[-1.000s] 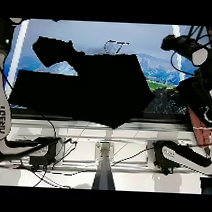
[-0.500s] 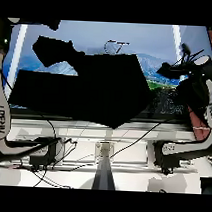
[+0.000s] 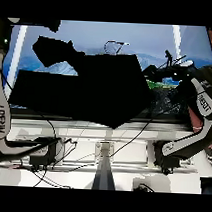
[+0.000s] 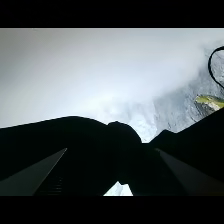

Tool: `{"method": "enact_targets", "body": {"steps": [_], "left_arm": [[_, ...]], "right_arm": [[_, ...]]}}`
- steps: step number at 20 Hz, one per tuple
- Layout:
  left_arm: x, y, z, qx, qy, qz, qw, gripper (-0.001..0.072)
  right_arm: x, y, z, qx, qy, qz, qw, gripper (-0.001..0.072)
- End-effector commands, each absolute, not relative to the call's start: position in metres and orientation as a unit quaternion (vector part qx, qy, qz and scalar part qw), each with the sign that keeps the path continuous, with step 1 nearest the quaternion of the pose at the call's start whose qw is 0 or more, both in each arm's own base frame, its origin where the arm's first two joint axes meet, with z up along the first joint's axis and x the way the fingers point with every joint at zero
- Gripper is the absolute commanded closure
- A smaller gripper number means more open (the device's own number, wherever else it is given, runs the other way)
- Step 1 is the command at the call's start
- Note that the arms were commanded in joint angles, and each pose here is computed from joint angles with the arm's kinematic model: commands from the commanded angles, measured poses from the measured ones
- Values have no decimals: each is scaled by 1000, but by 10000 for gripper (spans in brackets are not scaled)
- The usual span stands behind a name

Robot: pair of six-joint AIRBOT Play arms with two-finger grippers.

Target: Fold the clothes and pants, and hang the long-sleeved shirts on hangers.

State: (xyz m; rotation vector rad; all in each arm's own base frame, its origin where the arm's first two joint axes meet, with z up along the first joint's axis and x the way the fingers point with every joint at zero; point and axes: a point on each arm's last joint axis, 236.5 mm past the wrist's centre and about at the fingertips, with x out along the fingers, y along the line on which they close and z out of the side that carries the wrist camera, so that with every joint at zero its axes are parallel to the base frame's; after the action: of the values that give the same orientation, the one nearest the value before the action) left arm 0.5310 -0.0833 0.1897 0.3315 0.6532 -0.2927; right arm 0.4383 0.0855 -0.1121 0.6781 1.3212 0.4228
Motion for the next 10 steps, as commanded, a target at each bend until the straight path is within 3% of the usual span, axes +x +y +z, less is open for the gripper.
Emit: {"method": "enact_targets", "body": {"steps": [1,2,3,4,5,7,8,10], "left_arm": [[531,-83,189,160,319,-143,923,80],[531,-83,189,160,319,-143,923,80],[531,-83,189,160,319,-143,923,80],[531,-83,189,160,319,-143,923,80],[531,-83,189,160,319,-143,923,80],[531,-83,189,161,319,-143,923,83],[531,-83,189,161,319,-143,923,126],[530,-81,188,164,322,-141,922,454]], "right_arm": [[437,109,-124,289,605,197,715,167],[440,112,-125,283,601,195,722,235],[444,114,-125,275,595,195,730,372],[448,115,-124,263,588,204,737,590],[452,115,-119,257,582,208,743,693],[464,112,-105,249,568,214,755,693],[471,108,-94,240,558,215,765,693],[478,93,-70,209,540,211,788,694]]}}
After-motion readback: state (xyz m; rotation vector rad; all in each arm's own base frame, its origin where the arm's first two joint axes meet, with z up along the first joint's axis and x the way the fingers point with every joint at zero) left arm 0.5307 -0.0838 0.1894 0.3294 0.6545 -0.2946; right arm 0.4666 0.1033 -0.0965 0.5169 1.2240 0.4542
